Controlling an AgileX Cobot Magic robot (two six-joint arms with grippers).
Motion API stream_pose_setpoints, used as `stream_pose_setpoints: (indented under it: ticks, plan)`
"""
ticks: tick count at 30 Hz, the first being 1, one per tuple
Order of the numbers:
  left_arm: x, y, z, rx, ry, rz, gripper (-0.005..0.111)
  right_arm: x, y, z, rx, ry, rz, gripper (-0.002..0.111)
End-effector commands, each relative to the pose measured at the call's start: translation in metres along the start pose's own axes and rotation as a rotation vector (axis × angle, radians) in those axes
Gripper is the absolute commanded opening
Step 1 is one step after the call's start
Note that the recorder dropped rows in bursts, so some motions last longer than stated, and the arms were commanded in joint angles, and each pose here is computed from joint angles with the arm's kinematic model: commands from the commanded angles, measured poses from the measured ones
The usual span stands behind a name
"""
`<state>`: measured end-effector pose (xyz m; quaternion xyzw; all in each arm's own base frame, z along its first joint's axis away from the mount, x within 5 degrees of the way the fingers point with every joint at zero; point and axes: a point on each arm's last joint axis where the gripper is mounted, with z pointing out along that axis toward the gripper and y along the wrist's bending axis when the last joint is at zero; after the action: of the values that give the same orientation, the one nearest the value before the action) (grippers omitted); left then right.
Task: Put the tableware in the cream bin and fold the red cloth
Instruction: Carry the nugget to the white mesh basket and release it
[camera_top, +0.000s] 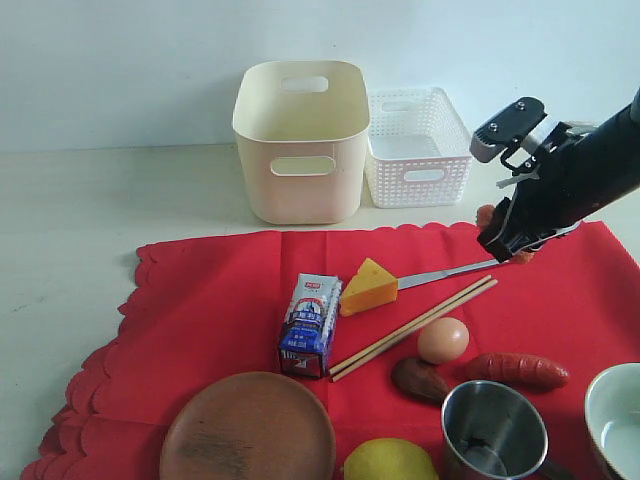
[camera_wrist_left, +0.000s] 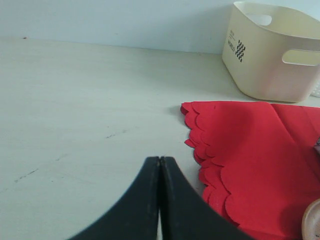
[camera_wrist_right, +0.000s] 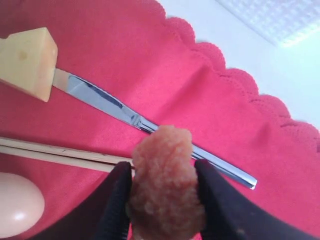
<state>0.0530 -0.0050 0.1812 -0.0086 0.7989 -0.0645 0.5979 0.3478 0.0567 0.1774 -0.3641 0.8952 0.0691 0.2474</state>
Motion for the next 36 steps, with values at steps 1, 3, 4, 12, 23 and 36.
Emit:
stream_pose_setpoints:
  ticks: [1,3,4,12,23,36]
  plan:
    - [0.000,0.000,0.000,-0.002,-0.010,-0.001,0.000,-0.005,-0.001,-0.005,0.021,-0.026,0.003,0.001]
    - [0.000,0.000,0.000,-0.002,-0.010,-0.001,0.000,-0.005,-0.001,-0.005,0.021,-0.026,0.003,0.001]
    - [0.000,0.000,0.000,-0.002,-0.010,-0.001,0.000,-0.005,-0.001,-0.005,0.021,-0.026,0.003,0.001]
    - [0.000,0.000,0.000,-0.002,-0.010,-0.001,0.000,-0.006,-0.005,-0.005,0.056,-0.047,0.034,0.001]
    - [0.000,0.000,0.000,-0.002,-0.010,-0.001,0.000,-0.043,-0.018,-0.028,0.050,-0.147,0.191,0.001]
    - [0.000,0.000,0.000,-0.002,-0.010,-0.001,0.000,-0.085,-0.033,-0.054,0.041,-0.286,0.315,0.001]
